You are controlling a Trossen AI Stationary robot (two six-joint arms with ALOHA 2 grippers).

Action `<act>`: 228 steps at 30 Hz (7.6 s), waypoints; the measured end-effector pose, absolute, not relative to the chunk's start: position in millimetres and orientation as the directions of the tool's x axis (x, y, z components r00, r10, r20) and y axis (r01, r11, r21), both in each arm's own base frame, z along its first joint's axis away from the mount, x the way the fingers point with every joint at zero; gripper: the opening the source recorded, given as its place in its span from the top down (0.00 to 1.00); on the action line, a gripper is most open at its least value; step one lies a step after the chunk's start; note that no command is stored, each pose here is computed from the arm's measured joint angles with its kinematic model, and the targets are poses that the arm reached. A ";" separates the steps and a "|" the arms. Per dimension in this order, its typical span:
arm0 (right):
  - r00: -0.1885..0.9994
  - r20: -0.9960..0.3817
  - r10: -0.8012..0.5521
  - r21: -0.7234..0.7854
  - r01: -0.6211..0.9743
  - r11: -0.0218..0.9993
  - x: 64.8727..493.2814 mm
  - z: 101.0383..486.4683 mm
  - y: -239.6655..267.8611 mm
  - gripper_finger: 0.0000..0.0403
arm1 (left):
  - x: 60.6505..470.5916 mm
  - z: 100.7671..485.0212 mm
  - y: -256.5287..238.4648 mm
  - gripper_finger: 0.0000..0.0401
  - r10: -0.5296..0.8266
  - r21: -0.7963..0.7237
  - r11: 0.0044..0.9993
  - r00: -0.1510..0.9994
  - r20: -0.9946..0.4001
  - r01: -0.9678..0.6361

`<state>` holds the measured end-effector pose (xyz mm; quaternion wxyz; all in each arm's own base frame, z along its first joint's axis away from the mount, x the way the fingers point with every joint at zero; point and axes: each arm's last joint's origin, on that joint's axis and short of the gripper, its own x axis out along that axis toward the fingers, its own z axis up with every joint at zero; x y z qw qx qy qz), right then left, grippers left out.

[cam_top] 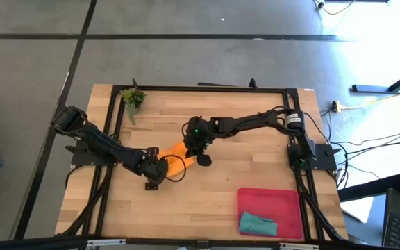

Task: Roll microfiber towels into tight, uniform cylinder then place into a basket
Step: Roll the orange microfiber cloth

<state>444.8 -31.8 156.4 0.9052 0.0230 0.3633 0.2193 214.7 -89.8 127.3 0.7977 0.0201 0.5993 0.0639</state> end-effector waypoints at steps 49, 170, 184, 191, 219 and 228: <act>0.543 -0.758 0.361 0.299 -0.203 0.932 443.1 104.9 -44.5 0.98 | 197.7 143.9 -86.8 0.79 0.196 0.132 0.960 0.261 -0.945 -0.246; 0.496 -0.851 0.173 -0.063 -0.422 0.904 431.3 183.6 3.5 0.61 | 221.4 126.5 -113.4 1.00 0.187 0.185 0.982 0.190 -0.964 -0.029; 0.662 -0.724 0.193 -0.216 -0.484 0.848 424.4 138.5 17.2 0.61 | 221.5 126.5 -113.3 1.00 0.188 0.182 0.982 0.191 -0.963 -0.047; 0.745 -0.639 0.192 -0.288 -0.463 0.838 412.4 117.7 14.0 0.61 | 221.6 126.6 -113.2 1.00 0.188 0.182 0.982 0.193 -0.963 -0.053; 0.768 -0.623 0.145 -0.302 -0.408 0.861 407.0 82.4 11.5 0.97 | 226.0 133.7 -114.7 1.00 0.163 0.156 0.986 0.191 -0.968 -0.052; 0.754 -0.640 0.148 -0.253 -0.389 0.886 405.9 81.1 10.7 0.98 | 232.8 153.8 -100.3 1.00 -0.031 -0.050 0.994 0.184 -0.983 -0.100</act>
